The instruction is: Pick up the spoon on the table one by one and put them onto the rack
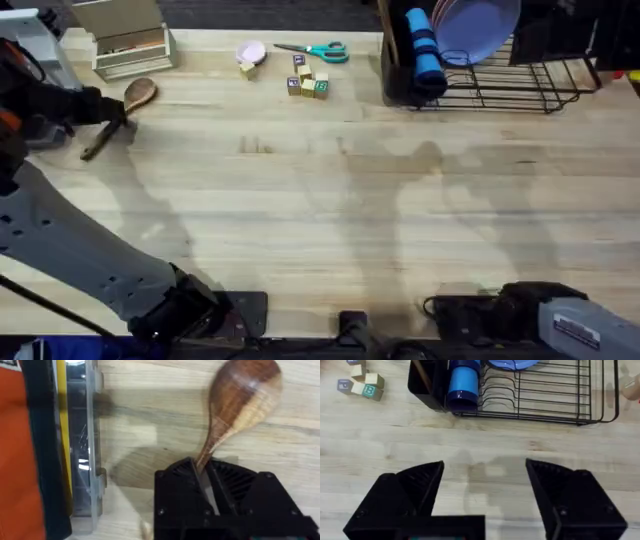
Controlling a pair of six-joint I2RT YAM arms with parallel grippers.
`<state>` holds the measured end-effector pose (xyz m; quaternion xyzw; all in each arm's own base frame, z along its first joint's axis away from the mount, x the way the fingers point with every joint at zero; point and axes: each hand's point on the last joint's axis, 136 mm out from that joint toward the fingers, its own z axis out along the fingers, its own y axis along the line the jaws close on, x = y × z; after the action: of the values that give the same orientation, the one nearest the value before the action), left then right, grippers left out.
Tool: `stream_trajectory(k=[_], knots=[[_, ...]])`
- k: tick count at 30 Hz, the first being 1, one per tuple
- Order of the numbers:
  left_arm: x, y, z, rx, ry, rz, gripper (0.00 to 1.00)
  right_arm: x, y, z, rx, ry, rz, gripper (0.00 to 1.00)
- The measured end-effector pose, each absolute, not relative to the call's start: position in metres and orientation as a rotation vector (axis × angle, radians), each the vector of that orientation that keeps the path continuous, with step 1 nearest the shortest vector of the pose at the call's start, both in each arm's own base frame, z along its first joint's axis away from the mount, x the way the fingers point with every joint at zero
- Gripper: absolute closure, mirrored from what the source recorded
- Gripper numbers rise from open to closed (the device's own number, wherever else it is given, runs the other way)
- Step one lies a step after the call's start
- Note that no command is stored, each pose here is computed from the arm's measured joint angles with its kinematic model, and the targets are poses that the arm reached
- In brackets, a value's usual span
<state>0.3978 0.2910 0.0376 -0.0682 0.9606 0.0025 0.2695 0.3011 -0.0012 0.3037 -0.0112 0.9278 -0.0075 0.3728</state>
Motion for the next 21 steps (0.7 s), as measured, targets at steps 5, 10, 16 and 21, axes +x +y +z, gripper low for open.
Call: stream_trajectory(k=[5, 10, 16, 21], knots=[[0.399, 0.29, 0.039, -0.181, 2.584, -0.001, 0.949, 0.301, -0.001, 0.304, -0.029, 2.377, -0.019, 0.008], [0.4, 0.289, 0.039, -0.178, 2.577, -0.015, 0.958, 0.301, -0.001, 0.304, -0.029, 2.377, -0.019, 0.009], [0.4, 0.284, 0.04, -0.176, 2.565, -0.06, 0.96, 0.301, -0.001, 0.304, -0.029, 2.377, -0.019, 0.008], [0.401, 0.281, 0.041, -0.169, 2.56, -0.082, 0.959, 0.301, -0.001, 0.304, -0.029, 2.377, -0.019, 0.008]])
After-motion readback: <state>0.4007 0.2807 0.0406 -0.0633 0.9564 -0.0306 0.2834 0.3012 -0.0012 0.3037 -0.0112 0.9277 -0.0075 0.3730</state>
